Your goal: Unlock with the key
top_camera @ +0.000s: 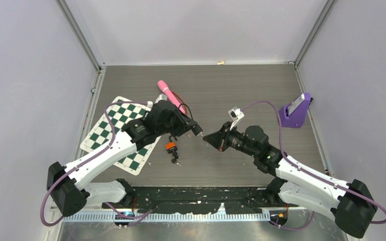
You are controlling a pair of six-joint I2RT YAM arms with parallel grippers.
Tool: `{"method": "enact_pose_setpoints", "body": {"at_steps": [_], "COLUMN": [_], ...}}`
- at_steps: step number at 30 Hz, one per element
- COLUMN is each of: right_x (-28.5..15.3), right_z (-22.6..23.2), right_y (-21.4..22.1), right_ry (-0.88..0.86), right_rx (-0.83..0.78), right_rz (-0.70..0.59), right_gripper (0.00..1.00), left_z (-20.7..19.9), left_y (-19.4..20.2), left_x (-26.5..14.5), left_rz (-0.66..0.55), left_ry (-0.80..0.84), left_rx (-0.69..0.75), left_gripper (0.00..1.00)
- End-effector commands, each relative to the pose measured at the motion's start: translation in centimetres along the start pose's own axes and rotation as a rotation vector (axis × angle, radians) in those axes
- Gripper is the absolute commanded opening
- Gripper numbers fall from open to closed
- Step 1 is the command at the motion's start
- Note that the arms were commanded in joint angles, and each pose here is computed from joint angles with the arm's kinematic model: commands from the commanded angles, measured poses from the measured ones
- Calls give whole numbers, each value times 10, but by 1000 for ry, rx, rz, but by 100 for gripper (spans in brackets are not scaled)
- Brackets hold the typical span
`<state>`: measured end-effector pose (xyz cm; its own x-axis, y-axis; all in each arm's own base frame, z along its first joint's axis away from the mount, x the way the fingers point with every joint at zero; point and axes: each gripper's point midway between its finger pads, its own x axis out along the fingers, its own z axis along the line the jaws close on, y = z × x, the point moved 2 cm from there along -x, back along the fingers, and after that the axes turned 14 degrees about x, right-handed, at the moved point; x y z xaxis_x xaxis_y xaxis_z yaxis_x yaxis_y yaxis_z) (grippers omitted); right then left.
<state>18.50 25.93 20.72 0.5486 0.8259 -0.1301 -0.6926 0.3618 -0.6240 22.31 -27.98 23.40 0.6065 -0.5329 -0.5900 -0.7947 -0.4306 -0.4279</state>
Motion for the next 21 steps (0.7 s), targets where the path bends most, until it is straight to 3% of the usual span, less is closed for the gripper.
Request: {"method": "enact_pose_setpoints", "body": {"at_steps": [1,10,21], "right_x": [11,19,15], "right_z": [39,32,48], "right_y": [-66,-33,-24], "right_ry": [-71,-28,9], "right_rx": [-54,70,154], "right_rz": [-217,-8,152], "right_gripper": [5,5,5], "left_z": [-8,5,12], "left_y": [28,-15,-33], "left_x": [-18,-23,-19], "left_rz": [204,91,47], "left_ry": [118,100,63], "left_rx": [-65,-158,-160], "left_gripper": [11,0,0]}}
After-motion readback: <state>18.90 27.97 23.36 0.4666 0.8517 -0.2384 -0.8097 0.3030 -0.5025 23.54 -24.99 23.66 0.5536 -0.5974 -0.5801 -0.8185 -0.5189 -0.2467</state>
